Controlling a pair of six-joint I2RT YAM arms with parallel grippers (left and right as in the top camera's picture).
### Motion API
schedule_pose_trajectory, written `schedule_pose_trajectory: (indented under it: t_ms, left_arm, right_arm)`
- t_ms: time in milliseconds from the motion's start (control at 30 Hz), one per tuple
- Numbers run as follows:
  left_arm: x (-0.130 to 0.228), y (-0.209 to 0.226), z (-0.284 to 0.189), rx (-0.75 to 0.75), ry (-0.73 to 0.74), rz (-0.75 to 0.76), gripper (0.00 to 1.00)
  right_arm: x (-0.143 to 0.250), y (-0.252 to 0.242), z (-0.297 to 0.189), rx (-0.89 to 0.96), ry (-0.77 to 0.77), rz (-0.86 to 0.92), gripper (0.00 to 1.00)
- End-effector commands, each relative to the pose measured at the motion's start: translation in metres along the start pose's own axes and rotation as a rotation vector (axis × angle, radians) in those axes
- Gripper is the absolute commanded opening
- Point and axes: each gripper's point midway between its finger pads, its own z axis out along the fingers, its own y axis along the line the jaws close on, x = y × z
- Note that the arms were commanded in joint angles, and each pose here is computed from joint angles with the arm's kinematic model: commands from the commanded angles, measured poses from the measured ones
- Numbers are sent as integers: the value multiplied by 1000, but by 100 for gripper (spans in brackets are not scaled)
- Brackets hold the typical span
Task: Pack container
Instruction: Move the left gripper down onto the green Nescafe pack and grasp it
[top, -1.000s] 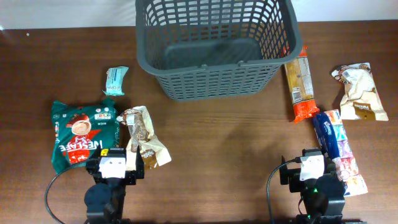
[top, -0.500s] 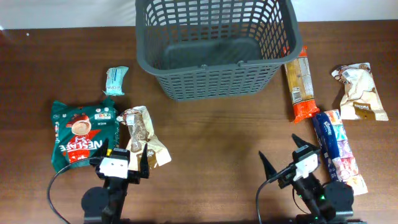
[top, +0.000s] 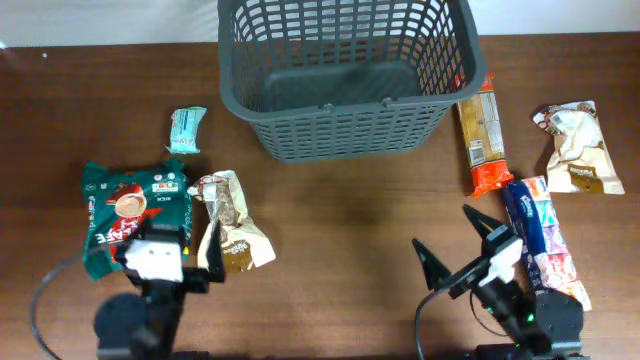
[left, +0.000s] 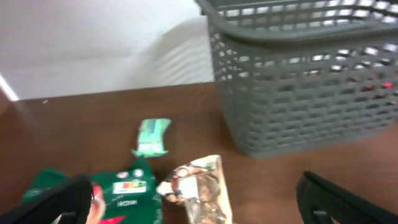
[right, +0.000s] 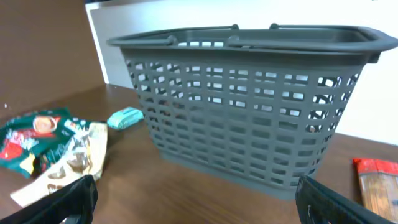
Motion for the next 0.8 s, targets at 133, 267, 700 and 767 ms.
schedule_pose_trajectory:
  t_ms: [133, 267, 700, 767]
  left_arm:
    - [-78, 28, 30, -90, 111, 57, 99]
    - [-107, 42, 54, -82, 216, 25, 99]
    - [-89, 84, 109, -51, 527, -123, 99]
    - [-79, 84, 110, -50, 567, -141, 99]
  right_arm:
    - [-78, -28, 26, 80, 162, -5, 99]
    - [-111, -55, 36, 171, 366, -44, 99]
    - [-162, -120, 33, 481, 635, -38, 99]
    - [-153, -134, 30, 550, 668, 4, 99]
